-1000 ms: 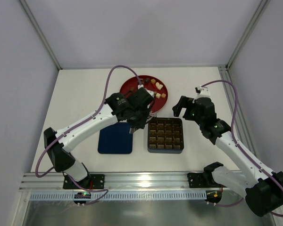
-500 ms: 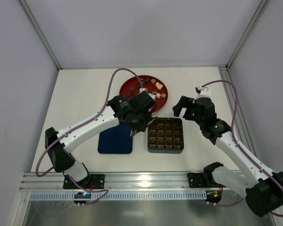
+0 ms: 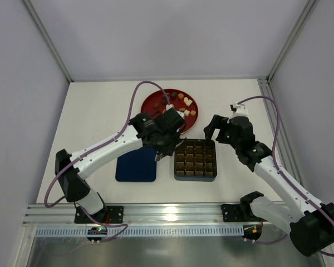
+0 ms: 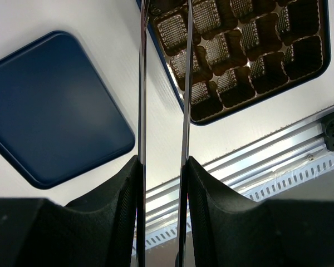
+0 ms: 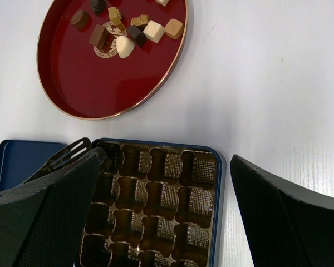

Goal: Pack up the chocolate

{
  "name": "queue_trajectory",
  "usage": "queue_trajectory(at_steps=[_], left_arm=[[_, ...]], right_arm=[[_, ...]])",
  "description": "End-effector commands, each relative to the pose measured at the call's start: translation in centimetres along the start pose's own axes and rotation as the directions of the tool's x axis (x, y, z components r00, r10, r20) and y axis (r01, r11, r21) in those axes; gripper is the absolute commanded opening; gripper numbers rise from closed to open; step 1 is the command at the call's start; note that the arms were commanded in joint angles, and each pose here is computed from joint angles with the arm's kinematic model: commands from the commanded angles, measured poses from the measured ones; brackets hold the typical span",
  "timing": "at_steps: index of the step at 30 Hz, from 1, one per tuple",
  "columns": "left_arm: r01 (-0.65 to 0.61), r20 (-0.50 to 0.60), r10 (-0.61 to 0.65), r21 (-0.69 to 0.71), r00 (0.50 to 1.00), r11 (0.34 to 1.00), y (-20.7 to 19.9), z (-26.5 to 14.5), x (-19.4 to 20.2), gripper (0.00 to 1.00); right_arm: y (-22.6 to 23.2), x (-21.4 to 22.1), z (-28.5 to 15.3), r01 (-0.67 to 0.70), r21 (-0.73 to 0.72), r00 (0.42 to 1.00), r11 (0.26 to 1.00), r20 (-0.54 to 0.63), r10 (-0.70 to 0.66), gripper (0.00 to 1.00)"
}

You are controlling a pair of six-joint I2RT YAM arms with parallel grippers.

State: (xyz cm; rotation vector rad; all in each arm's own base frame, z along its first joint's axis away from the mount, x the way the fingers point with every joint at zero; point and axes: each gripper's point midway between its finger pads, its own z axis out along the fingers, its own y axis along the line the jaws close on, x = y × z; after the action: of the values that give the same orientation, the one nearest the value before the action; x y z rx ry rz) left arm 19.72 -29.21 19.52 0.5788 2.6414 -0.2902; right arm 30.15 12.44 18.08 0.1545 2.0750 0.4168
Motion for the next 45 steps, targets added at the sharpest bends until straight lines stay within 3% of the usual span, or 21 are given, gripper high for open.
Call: queue_trajectory(at_steps=[1, 45], left_arm=[[0.007, 0.042, -0.007, -0.002, 0.999, 1.0, -0.28, 0.1, -0.94, 0.36], [0.002, 0.027, -0.001, -0.012, 1.0, 1.0, -0.29, 0.56, -0.78, 0.4]], right_arm=[[0.29, -0.78, -0.27, -0.012, -0.012, 0.999, 1.0, 0.042, 0.012, 1.0], [0.15, -0.32, 0.01, -0.019, -0.011, 0.999, 1.0, 0.033, 0.019, 1.0]])
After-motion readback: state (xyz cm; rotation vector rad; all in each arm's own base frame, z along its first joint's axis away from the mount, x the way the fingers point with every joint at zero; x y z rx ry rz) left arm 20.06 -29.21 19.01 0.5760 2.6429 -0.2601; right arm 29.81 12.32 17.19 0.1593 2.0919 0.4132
